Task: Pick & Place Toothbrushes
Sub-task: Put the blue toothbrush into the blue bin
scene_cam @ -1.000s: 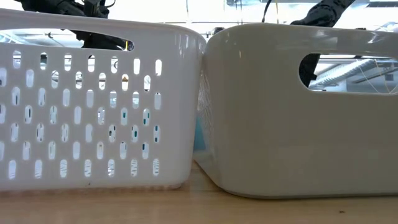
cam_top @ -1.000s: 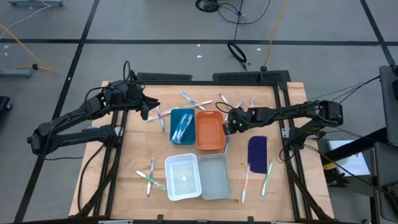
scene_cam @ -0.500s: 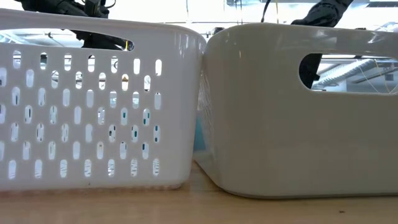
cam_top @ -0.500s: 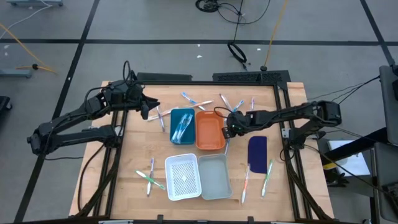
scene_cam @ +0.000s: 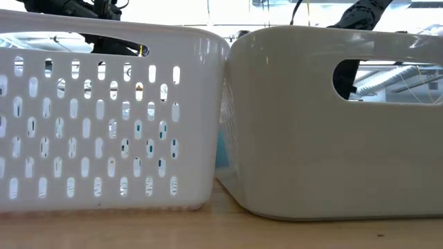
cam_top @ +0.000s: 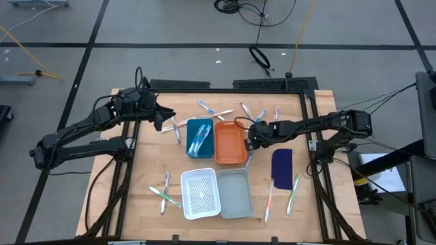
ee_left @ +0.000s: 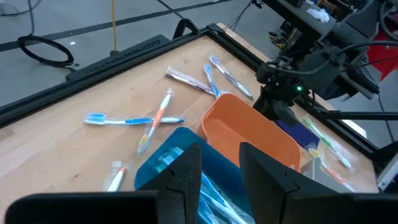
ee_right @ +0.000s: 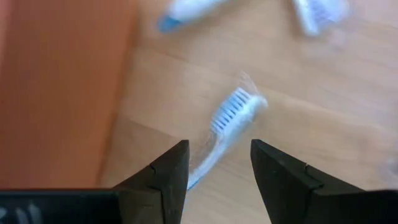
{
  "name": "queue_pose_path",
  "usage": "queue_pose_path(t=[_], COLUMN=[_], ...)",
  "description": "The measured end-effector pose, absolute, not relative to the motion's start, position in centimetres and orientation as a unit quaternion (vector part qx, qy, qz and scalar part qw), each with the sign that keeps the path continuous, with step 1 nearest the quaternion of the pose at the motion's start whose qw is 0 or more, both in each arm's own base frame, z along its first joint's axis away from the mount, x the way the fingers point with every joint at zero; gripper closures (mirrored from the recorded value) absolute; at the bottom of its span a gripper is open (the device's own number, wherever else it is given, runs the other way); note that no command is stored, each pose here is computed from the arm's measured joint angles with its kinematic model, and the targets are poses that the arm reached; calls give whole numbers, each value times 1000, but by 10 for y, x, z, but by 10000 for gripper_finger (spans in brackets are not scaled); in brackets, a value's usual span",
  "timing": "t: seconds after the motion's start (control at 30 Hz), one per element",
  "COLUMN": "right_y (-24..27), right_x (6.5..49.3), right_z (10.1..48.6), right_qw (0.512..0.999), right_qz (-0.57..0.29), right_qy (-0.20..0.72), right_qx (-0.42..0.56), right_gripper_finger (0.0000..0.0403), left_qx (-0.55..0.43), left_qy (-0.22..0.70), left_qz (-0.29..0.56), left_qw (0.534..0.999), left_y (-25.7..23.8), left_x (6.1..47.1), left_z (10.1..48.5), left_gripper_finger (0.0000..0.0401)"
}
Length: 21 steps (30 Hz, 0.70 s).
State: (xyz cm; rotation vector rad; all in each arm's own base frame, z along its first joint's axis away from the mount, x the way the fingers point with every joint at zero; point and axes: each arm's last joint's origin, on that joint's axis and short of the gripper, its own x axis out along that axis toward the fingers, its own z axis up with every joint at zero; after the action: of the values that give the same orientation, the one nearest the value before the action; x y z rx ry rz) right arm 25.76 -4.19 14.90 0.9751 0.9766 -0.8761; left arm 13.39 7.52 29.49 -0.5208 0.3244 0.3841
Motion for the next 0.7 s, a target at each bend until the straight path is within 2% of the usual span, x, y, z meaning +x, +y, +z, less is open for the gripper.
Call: queue_pose_path(t=[0.23,0.7], right_y=[-41,-35], right_x=[248,243], right_z=[146,172], right_qw=[659,672], right_qz=[-416,-401], right_qy=[469,420], right_qx=[416,460], right_gripper_finger=[239,239], left_qx=[-255,-255], left_qy=[159,158], left_qz=[188,187], left_qw=[935,935], left_y=[75,75], left_x=[134,134], left_z=[295,295], left_gripper_finger=[293,293])
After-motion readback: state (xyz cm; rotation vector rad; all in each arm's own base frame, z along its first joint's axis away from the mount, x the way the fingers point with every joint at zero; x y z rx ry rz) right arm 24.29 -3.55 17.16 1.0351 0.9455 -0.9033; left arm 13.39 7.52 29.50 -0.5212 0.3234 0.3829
